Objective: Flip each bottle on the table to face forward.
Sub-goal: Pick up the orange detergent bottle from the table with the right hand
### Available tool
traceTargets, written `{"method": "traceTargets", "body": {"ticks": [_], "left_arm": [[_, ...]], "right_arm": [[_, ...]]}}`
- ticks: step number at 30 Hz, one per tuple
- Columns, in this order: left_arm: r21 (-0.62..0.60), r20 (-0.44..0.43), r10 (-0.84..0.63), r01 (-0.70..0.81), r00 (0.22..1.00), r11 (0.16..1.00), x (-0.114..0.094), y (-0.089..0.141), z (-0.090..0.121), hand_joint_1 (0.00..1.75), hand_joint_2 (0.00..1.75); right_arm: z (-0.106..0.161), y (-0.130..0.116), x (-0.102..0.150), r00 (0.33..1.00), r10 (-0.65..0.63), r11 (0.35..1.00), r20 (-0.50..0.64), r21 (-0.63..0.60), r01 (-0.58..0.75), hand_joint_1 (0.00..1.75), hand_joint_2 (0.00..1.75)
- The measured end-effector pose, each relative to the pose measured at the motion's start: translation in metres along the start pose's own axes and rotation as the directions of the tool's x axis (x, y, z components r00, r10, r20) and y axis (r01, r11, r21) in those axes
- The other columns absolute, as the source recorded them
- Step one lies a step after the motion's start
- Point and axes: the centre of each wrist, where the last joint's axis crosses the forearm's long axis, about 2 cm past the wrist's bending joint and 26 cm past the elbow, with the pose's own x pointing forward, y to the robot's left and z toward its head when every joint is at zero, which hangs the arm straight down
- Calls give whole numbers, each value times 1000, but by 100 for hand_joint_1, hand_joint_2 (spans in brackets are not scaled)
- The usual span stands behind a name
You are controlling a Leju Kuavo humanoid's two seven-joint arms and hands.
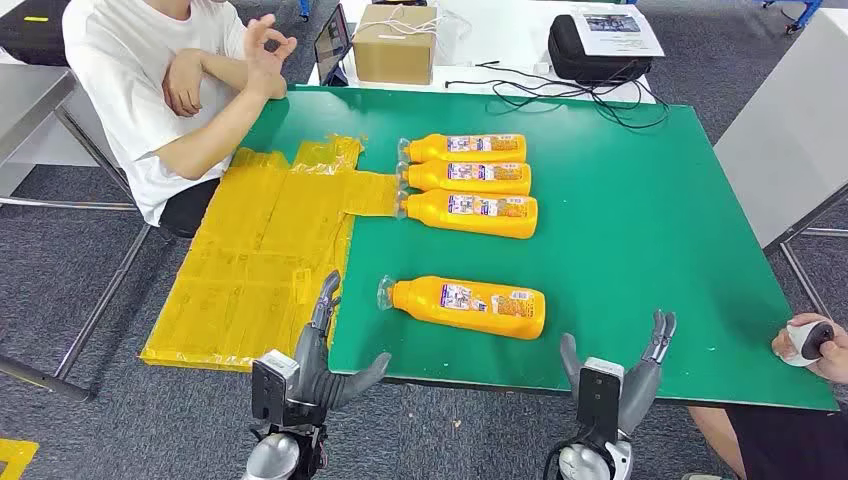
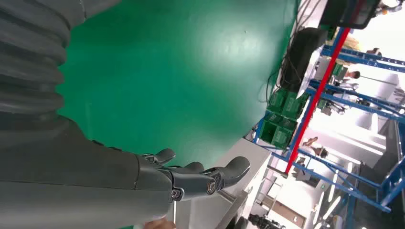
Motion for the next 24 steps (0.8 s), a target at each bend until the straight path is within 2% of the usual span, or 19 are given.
{"method": "traceTargets", "body": {"ticks": [13, 20, 22, 24], "left_arm": [[-19, -14, -11, 11, 1000, 1000, 1, -1, -4, 0, 175], [-26, -1, -9, 9, 1000, 1000, 3, -2, -9, 0, 175], [-18, 3, -6, 6, 1000, 1000, 4, -3, -11, 0, 175], [-8, 9, -1, 1, 1000, 1000, 5, -4, -13, 0, 175]], "right_arm": [[-4, 1, 1, 1000, -2, 1000, 10, -1, 2, 0, 175], [-6, 2, 6, 998, 14, 1000, 62, 20, -16, 0, 175], [-5, 10, 9, 998, -10, 998, 62, 62, 6, 0, 175], [-2, 22, 9, 997, 6, 985, 78, 171, -19, 0, 175]]}}
